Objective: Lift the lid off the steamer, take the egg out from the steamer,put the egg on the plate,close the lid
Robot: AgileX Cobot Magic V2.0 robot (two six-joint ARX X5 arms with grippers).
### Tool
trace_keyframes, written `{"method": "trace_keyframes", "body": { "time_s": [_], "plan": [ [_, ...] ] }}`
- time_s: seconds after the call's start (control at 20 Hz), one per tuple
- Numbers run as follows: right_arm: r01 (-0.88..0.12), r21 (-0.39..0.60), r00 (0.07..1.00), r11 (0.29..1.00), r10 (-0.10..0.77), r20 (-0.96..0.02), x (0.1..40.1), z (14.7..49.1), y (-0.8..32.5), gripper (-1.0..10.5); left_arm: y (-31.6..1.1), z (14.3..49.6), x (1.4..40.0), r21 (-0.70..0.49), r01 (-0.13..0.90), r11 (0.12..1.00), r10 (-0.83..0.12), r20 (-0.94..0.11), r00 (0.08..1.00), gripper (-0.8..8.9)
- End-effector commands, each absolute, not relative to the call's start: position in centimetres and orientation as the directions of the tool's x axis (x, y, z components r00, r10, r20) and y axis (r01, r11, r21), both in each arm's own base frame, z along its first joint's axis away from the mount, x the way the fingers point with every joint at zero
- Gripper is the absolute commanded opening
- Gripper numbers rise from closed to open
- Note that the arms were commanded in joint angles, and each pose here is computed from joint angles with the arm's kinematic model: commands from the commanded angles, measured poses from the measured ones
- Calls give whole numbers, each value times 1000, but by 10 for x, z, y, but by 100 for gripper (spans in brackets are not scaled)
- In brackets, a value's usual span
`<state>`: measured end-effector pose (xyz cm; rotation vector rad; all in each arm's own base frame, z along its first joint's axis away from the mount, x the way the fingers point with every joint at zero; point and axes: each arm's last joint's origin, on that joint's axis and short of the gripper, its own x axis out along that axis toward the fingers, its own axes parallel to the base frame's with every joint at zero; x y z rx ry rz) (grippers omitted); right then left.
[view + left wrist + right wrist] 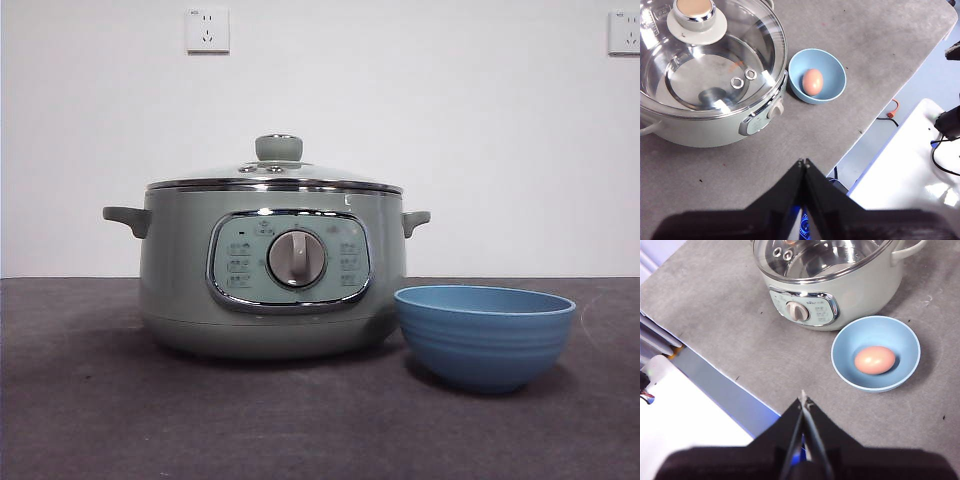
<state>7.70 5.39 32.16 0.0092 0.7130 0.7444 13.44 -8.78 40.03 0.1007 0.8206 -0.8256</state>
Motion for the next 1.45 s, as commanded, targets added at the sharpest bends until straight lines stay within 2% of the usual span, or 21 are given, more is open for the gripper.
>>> {"method": "trace_keyframes", "body": {
  "time_s": [0.05,0.25,0.35,0.5,0.65,0.75,0.9,1.05,1.25,1.45],
  "plan": [
    [-612,254,517,748,623,-587,77,322,54,2,-88,401,134,-222,686,693,-615,-679,401,-4],
    [-612,254,517,748,623,-587,77,322,54,2,-88,401,135,-221,687,693,-616,-676,404,-4],
    [-612,254,517,748,623,-587,77,322,54,2,-89,407,140,-173,699,694,-625,-628,464,-4],
    [-612,254,517,748,623,-587,77,322,54,2,-76,430,153,78,673,736,-588,-418,692,-4],
    [-612,254,517,748,623,-587,77,322,54,2,-50,444,148,159,582,797,-553,-195,810,-4],
    [-612,254,517,748,623,-587,77,322,54,2,-34,437,137,196,498,845,-491,-87,867,-4],
    [-612,254,517,748,623,-587,77,322,54,2,-16,399,119,227,357,906,-364,-11,931,-4],
    [-612,254,517,749,623,-588,77,322,54,2,-5,336,106,224,202,953,-203,-17,979,-4],
    [-612,254,517,749,623,-588,77,322,54,2,0,254,98,164,155,974,-147,-62,987,-4],
    [-612,254,517,748,623,-587,77,322,54,2,1,199,98,104,131,986,-117,-130,985,-4]
  ]
}}
